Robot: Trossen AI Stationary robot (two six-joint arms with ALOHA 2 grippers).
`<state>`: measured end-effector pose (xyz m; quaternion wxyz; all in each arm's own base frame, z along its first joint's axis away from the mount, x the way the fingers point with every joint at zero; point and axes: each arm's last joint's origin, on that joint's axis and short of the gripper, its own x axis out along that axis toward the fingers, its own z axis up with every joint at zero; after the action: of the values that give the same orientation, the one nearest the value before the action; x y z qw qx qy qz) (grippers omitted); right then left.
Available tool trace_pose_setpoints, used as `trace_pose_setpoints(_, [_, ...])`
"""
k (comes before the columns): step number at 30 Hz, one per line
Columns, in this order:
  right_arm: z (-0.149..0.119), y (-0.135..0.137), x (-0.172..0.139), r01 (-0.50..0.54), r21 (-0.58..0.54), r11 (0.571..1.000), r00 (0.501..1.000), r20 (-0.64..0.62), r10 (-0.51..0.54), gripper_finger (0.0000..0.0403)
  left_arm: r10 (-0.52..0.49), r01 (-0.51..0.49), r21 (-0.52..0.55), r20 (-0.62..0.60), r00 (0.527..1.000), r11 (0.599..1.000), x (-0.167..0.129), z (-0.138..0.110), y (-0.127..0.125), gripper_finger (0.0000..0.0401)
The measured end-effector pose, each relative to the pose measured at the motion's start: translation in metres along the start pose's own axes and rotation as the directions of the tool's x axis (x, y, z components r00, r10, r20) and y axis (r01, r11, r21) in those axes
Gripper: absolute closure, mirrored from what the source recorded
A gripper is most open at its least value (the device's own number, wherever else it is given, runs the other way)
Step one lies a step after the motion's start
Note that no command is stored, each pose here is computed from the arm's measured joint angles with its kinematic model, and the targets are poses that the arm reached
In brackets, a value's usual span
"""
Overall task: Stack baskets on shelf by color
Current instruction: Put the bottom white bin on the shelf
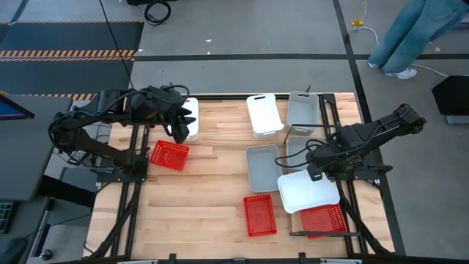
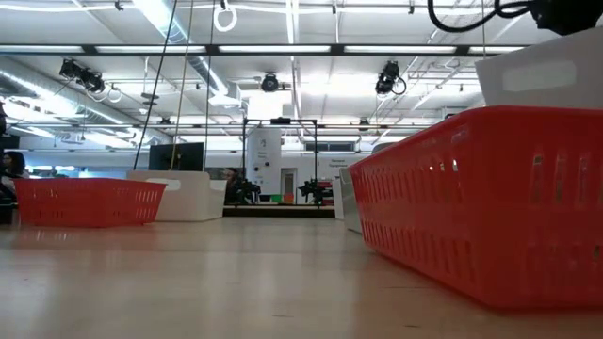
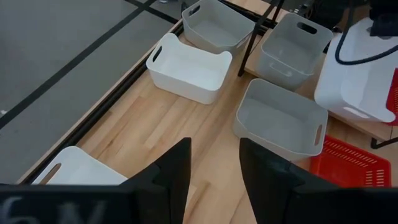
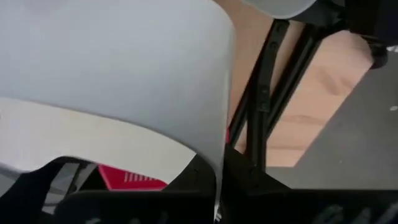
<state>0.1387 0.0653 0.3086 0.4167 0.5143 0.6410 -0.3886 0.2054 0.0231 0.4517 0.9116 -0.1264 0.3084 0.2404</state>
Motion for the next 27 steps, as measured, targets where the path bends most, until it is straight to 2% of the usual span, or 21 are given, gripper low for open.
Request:
trace_pose_setpoints(7, [0.002, -0.001, 0.006, 0.03, 0.015, 0.999, 1.0, -0.006, -0.03, 0.0395, 0.008, -0.008, 0.006, -0.02, 1.0, 1.0, 0.0, -0.002, 0.001, 0.0259])
trace_pose_setpoints(17, [0.005, -0.004, 0.019, 0.098, 0.151, 0.984, 0.994, -0.06, -0.09, 0.0394, 0.009, -0.009, -0.001, -0.022, 1.0, 1.0, 0.0, -0.002, 0.001, 0.0261])
trace_pose_setpoints(20, [0.005, -0.004, 0.021, 0.112, 0.155, 0.982, 0.991, -0.088, -0.099, 0.0393, 0.004, -0.004, -0.001, -0.024, 1.0, 1.0, 0.0, -0.003, 0.0, 0.0259])
trace_pose_setpoints(27, [0.006, -0.005, 0.022, 0.116, 0.23, 0.966, 0.992, -0.073, -0.102, 0.0386, -0.025, 0.025, 0.023, -0.028, 0.999, 0.999, -0.002, -0.005, -0.006, 0.0259])
